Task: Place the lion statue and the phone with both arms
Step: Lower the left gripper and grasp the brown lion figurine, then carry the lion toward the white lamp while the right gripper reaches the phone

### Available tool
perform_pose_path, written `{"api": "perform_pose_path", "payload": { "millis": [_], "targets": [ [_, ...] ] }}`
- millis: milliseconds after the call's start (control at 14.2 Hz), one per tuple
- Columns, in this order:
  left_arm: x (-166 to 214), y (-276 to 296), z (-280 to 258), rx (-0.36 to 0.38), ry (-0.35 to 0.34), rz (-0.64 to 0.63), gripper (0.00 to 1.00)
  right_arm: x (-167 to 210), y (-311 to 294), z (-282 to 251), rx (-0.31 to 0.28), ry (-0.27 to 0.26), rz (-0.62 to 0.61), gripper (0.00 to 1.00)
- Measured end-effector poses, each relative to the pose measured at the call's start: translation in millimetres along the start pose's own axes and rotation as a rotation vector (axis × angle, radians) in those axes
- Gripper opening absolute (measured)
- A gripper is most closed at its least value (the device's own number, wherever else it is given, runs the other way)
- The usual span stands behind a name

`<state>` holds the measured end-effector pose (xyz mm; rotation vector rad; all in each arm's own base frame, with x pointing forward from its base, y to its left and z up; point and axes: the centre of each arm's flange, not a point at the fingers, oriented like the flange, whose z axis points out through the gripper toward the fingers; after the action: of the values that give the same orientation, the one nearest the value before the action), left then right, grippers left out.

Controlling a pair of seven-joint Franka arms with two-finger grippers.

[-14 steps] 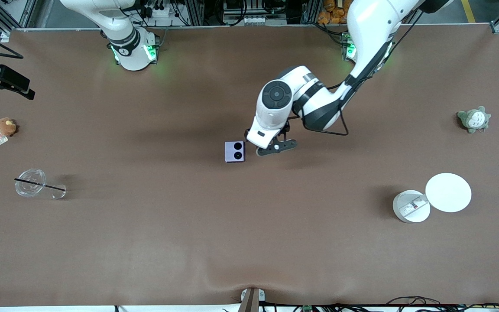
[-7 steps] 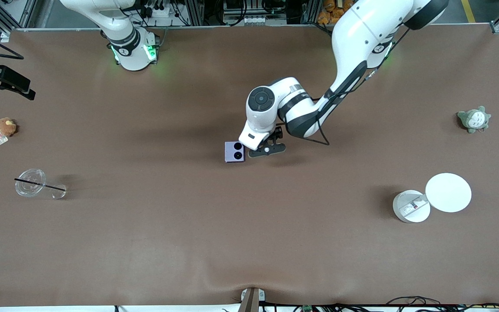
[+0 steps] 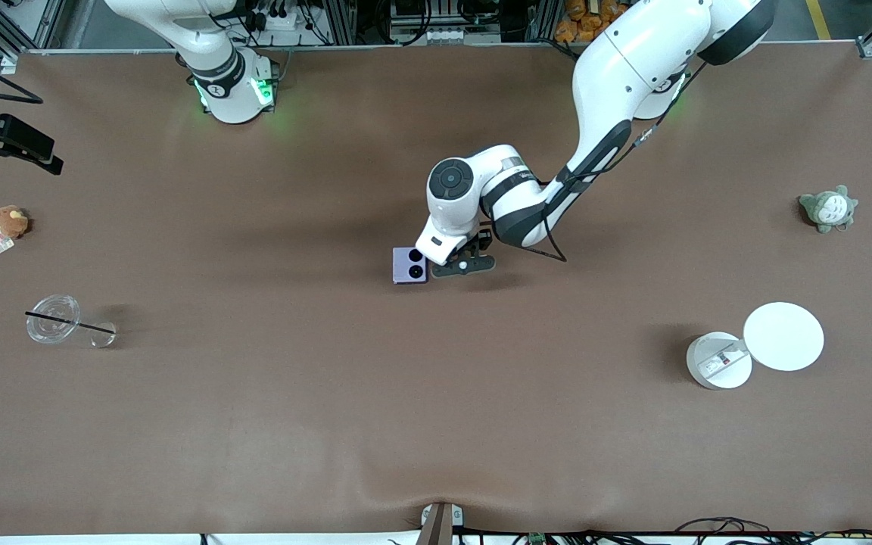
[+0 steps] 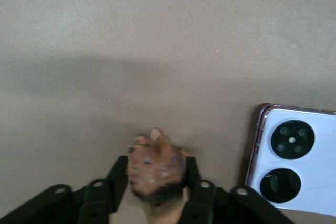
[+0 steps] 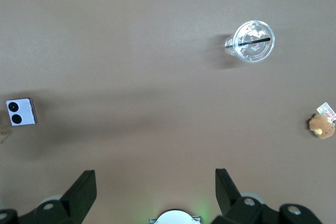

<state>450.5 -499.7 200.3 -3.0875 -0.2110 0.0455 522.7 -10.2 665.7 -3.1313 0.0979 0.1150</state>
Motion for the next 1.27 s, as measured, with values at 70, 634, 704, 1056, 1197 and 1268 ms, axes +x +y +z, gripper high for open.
{"api": "perform_pose_path", "payload": {
  "millis": [70, 634, 704, 1056, 1197, 1268],
  "targets": [
    [1, 1, -1, -0.002, 0.002, 0.000, 0.37, 0, 0, 0, 0.000, 0.000, 0.000, 1.00],
    [98, -87, -81, 0.093, 0.071, 0.006, 0.37, 15, -45, 34, -0.007, -0.085, -0.083, 1.00],
    [114, -107, -88, 0.099, 0.073, 0.026, 0.37, 15, -59, 36, -0.009, -0.089, -0.108, 1.00],
    [205, -234, -79, 0.149, 0.046, 0.242, 0.37, 7, -147, 59, -0.001, -0.137, -0.258, 1.00],
    [231, -278, -70, 0.155, 0.056, 0.305, 0.37, 17, -177, 87, 0.058, -0.178, -0.291, 1.00],
    [240, -293, -64, 0.141, 0.064, 0.325, 0.37, 25, -190, 102, 0.075, -0.183, -0.301, 1.00]
  ]
}}
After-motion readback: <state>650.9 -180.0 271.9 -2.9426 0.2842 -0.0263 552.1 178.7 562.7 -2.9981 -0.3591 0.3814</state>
